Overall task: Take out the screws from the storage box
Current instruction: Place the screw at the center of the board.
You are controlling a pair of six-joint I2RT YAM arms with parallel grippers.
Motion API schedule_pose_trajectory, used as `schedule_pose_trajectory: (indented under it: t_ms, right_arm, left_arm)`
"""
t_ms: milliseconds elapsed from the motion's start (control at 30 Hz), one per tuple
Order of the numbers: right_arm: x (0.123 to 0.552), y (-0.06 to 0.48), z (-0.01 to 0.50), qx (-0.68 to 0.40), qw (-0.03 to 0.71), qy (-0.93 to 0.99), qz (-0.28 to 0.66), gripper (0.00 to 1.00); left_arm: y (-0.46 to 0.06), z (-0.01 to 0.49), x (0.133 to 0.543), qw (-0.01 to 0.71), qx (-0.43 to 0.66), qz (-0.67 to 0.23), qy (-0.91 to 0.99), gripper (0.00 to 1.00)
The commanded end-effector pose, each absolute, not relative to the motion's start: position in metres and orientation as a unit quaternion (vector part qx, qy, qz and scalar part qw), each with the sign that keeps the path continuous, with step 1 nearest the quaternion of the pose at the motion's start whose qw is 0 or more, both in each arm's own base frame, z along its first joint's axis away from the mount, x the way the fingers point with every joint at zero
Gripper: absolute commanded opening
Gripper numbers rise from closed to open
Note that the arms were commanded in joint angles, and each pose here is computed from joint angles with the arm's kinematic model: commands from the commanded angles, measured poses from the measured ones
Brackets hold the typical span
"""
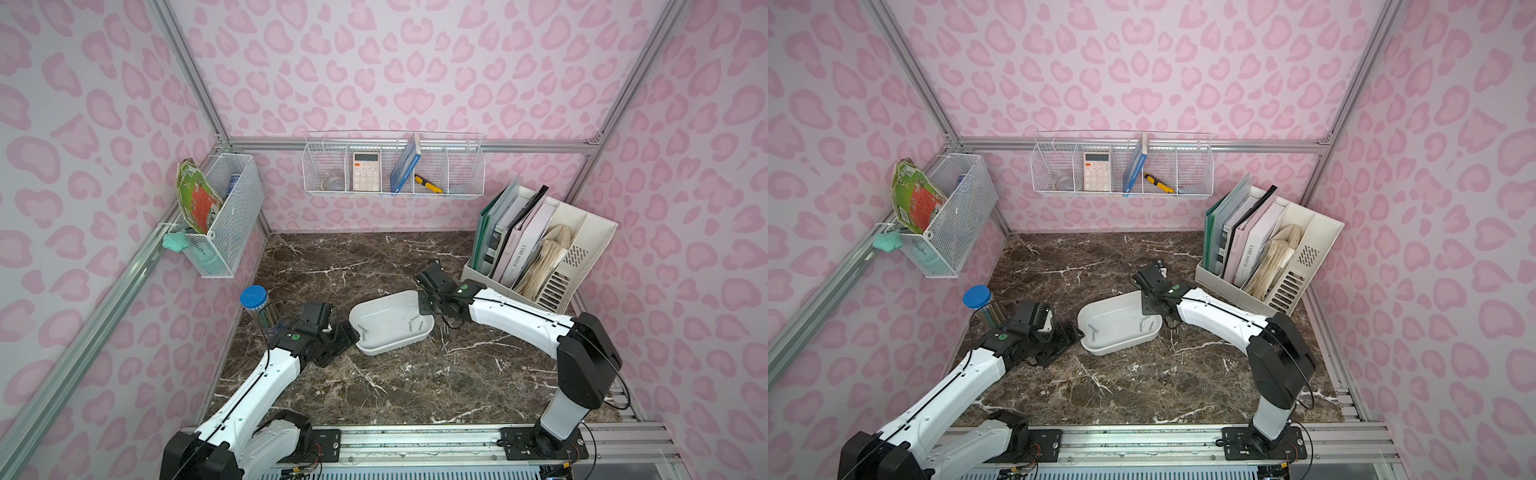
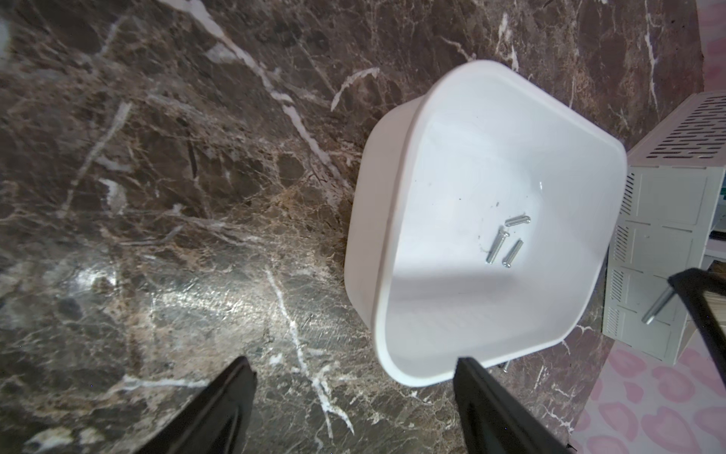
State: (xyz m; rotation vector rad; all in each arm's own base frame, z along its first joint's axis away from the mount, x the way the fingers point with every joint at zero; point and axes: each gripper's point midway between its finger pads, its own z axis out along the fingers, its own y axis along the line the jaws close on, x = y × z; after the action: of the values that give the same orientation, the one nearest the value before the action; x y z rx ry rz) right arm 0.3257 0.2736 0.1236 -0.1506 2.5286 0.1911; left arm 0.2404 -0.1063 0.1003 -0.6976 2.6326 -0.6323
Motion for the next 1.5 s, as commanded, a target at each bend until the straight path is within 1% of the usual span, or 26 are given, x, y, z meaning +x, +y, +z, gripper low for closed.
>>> schedule_pose_trajectory:
  t_ms: [0,167,433,633,833,1033,1133,1200,1333,1367,1467]
  right_arm:
    - [0.321,0.241,0.116,-0.017,0.3,0.952,0.059,0.02]
    - [0.311,0.213,0.085,0.002,0.276,0.959,0.06,0.03]
    - [0.296,0.219,0.043,-0.001,0.23,0.97,0.079,0.03]
    - [0.284,0.221,0.031,-0.004,0.218,0.973,0.078,0.05]
    - [0.282,0.219,0.031,-0.001,0.218,0.973,0.074,0.08]
    - [0.291,0.225,0.06,-0.013,0.251,0.963,0.093,0.2]
    - [0.298,0.234,0.086,-0.032,0.282,0.952,0.117,0.31]
    - [0.308,0.24,0.108,-0.047,0.309,0.941,0.127,0.42]
    - [0.33,0.246,0.136,-0.076,0.335,0.932,0.113,0.51]
    - [0.336,0.252,0.14,-0.093,0.34,0.929,0.113,0.52]
    - [0.355,0.268,0.133,-0.138,0.331,0.928,0.1,0.54]
  left_arm:
    - [-0.107,0.102,0.248,0.187,-0.25,-0.216,0.925,0.84]
    - [-0.11,0.097,0.254,0.187,-0.253,-0.213,0.925,0.84]
    - [-0.116,0.096,0.259,0.185,-0.238,-0.211,0.93,0.83]
    - [-0.117,0.091,0.258,0.175,-0.231,-0.204,0.935,0.83]
    - [-0.118,0.088,0.258,0.169,-0.228,-0.203,0.937,0.82]
    - [-0.118,0.088,0.254,0.165,-0.228,-0.201,0.939,0.82]
    - [-0.114,0.089,0.252,0.168,-0.231,-0.195,0.938,0.83]
    - [-0.11,0.09,0.25,0.172,-0.232,-0.187,0.939,0.84]
    - [-0.098,0.095,0.246,0.183,-0.235,-0.159,0.941,0.85]
    - [-0.096,0.096,0.245,0.186,-0.234,-0.155,0.942,0.85]
    - [-0.093,0.1,0.242,0.19,-0.235,-0.15,0.941,0.86]
